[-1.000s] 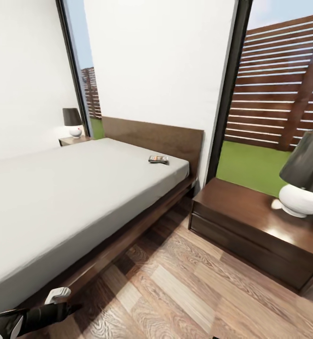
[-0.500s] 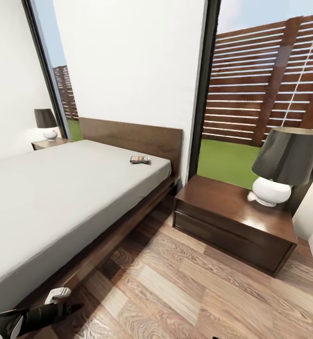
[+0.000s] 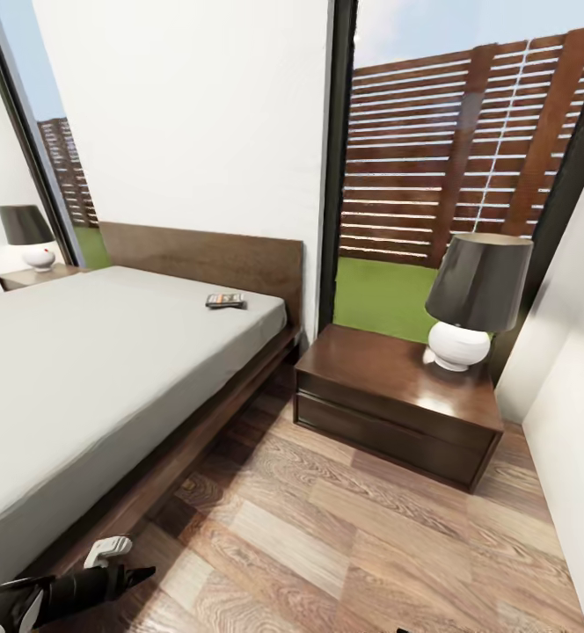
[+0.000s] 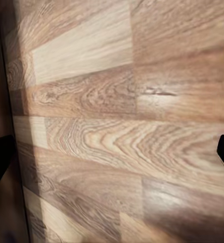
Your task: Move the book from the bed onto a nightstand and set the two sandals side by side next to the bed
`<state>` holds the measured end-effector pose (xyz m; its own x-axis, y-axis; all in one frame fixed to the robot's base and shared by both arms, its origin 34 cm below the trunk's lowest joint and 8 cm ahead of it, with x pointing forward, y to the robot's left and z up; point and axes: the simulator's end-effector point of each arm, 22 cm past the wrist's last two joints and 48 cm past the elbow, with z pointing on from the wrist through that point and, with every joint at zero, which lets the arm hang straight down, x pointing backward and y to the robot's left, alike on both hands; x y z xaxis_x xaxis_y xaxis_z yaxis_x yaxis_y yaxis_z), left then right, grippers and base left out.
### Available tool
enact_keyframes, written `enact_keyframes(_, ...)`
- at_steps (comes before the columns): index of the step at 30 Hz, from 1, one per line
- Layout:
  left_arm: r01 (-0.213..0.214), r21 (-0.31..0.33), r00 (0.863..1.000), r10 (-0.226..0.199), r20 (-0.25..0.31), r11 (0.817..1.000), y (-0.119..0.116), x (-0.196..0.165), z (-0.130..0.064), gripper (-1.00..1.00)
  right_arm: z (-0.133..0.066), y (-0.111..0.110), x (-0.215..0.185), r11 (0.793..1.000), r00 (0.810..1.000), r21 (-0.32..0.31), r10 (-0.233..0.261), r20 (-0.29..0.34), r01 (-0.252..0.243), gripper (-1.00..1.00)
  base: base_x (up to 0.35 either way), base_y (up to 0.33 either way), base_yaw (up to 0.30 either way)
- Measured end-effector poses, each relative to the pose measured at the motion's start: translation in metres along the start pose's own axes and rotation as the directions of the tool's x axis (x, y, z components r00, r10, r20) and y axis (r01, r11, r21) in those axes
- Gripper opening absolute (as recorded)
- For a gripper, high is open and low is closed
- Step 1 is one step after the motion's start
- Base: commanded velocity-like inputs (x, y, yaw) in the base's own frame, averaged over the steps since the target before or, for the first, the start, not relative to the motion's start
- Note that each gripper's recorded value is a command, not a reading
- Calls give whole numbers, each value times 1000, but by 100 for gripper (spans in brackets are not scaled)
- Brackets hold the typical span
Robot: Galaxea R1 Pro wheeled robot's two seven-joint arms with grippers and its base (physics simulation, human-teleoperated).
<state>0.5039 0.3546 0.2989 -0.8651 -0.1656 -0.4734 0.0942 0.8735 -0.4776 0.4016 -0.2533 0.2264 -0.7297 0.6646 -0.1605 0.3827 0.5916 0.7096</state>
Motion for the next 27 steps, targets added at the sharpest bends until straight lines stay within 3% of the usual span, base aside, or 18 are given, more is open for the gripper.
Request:
enact_keyframes(20, 0, 0, 1000, 0, 0, 1000, 0, 0, 0, 100, 0, 0, 0, 1000, 1000, 0, 0, 0, 0, 100, 91, 0, -262)
enact_keyframes(27, 0, 0, 1000, 0, 1, 1000, 0, 0, 0, 100, 0, 0, 0, 1000, 1000, 0, 0, 0, 0, 100, 136, 0, -146)
